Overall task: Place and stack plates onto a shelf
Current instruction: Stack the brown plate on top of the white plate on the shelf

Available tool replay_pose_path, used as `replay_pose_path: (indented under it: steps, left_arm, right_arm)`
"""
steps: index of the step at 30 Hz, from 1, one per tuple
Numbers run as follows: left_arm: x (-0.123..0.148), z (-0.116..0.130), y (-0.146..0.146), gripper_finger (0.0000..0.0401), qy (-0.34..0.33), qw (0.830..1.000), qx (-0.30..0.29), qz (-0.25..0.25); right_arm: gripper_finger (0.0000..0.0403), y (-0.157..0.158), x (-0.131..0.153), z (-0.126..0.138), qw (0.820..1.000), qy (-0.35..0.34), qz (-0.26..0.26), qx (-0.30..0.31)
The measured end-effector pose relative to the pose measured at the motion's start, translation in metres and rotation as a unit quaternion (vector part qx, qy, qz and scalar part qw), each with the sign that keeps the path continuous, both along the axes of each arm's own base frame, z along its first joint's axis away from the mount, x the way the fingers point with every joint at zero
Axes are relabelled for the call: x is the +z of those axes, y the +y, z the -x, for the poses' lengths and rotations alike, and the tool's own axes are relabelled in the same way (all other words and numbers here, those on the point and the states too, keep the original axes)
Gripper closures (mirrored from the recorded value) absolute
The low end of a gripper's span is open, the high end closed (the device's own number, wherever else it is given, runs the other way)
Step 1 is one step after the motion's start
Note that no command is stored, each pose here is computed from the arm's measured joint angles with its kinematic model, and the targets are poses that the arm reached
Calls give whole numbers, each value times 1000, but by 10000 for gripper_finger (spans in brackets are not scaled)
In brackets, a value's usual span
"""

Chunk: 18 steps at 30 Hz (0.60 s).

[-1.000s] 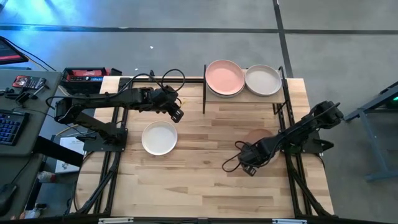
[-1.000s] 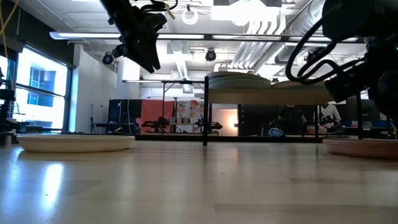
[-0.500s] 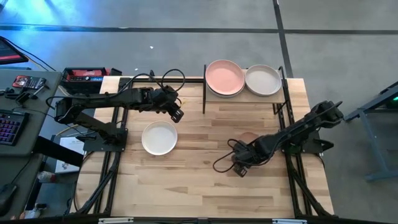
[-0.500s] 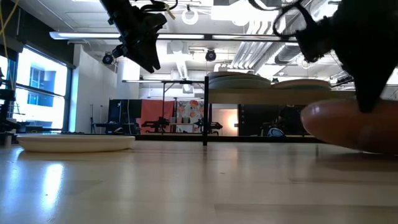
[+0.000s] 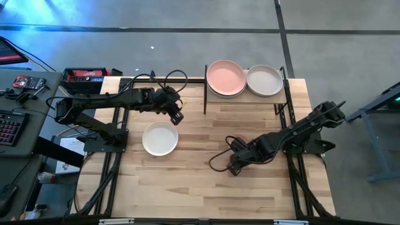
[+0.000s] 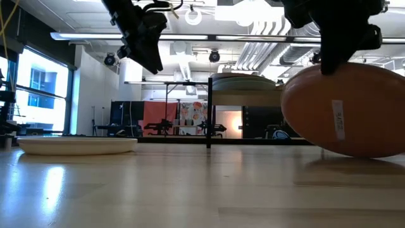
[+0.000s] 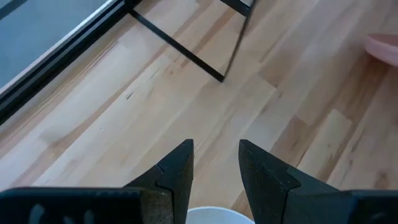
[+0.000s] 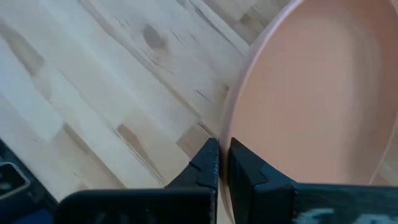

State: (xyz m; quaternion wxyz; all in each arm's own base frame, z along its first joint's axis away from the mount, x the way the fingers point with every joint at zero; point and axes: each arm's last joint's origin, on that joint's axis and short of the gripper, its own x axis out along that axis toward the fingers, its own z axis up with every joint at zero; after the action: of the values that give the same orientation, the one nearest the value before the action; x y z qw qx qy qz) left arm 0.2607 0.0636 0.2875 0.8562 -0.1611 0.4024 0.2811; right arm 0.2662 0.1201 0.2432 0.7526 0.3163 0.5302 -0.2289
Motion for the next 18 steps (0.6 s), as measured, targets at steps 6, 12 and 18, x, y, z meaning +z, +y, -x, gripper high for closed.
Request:
replay_pose_path:
  steps: [6, 12, 18]
  left_arm:
    - [0, 0, -1, 284, 11, 999, -35, -9]
    - [-1, 1, -1, 284, 19, 999, -36, -8]
    - [-2, 3, -1, 284, 36, 998, -51, -14]
  right_arm:
    - [403, 1, 12, -5, 1000, -27, 4, -14]
    - [403, 2, 35, -12, 997, -71, 19, -38]
    - [403, -2, 69, -11, 990, -101, 73, -61]
